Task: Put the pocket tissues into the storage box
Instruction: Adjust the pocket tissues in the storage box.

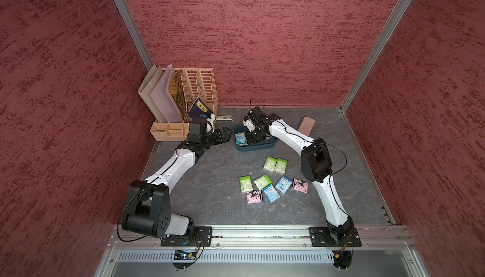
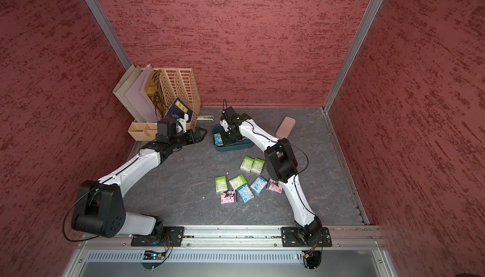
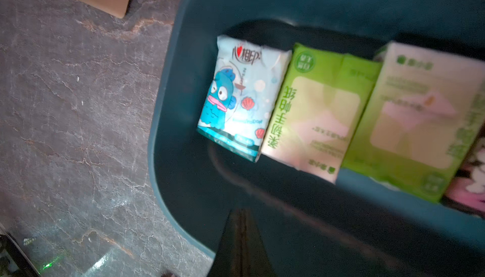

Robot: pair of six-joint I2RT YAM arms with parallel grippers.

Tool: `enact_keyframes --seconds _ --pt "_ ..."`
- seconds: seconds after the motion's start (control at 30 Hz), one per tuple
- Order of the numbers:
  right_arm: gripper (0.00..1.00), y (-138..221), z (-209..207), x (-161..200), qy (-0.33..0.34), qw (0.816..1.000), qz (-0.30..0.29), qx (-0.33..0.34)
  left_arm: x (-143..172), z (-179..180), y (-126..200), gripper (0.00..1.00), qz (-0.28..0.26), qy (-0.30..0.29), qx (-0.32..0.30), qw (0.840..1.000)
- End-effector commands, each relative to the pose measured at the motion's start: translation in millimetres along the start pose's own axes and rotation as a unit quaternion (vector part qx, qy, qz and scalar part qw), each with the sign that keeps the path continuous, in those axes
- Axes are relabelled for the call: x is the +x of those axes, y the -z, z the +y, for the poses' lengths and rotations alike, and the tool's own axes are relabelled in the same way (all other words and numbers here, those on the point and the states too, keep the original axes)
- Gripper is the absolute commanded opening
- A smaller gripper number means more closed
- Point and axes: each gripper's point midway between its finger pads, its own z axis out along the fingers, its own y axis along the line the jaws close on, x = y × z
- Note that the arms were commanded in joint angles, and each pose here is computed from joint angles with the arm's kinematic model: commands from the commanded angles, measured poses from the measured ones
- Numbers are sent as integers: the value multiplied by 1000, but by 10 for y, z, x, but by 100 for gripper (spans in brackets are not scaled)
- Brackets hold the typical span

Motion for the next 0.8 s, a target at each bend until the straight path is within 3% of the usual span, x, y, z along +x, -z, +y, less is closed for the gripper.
enact_keyframes --seconds 0.0,0.47,0.77 --pt "0 -83 -41 119 -15 1000 20 -2 -70 43 32 100 -9 -1 -11 1000" --pt "1 -369 -280 187 -18 998 50 46 -26 107 -26 100 0 3 -16 1000" --pt "3 -375 -365 -36 -12 997 16 75 -26 130 -57 100 5 6 -16 1000"
